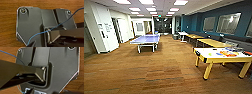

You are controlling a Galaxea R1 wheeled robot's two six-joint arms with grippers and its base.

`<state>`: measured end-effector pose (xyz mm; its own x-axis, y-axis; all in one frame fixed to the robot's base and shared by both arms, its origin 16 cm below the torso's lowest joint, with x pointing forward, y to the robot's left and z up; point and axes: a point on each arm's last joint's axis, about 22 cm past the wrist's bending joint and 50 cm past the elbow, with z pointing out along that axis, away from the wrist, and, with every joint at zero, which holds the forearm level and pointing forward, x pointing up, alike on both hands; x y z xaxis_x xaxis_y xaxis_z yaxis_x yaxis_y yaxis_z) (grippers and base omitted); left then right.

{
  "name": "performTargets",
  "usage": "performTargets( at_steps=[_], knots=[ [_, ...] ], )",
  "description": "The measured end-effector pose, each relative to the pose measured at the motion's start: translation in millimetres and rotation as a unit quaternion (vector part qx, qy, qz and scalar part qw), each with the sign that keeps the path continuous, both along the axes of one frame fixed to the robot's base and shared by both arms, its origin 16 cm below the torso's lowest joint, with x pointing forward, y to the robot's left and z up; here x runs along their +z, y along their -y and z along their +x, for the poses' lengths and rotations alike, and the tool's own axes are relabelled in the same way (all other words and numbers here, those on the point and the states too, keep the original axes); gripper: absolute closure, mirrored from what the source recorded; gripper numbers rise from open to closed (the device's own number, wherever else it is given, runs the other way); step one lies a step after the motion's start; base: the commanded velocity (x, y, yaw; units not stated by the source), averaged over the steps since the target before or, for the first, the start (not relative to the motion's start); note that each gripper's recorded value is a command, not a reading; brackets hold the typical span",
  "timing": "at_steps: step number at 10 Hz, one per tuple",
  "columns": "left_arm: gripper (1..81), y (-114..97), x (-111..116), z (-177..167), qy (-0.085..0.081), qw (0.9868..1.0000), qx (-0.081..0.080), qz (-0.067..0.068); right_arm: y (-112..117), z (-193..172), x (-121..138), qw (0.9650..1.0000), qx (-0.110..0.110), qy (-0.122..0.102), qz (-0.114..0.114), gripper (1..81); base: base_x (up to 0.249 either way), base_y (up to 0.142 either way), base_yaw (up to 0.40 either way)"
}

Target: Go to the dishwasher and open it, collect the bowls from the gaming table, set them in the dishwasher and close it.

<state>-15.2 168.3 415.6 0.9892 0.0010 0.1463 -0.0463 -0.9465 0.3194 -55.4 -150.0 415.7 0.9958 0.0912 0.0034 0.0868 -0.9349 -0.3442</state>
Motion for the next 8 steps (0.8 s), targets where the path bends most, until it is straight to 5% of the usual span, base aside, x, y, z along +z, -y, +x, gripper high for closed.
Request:
performTargets(
  at_steps=[8],
  knots=[
    [1.0, -0.4, -0.1, -1.0, -0.001, 1.0, 0.0, 0.0, 7.6, -5.6, -2.1, 0.9998, -0.019, -0.007, -0.008, 1.0, 0.211, 0.0, 0.0]
  ],
)
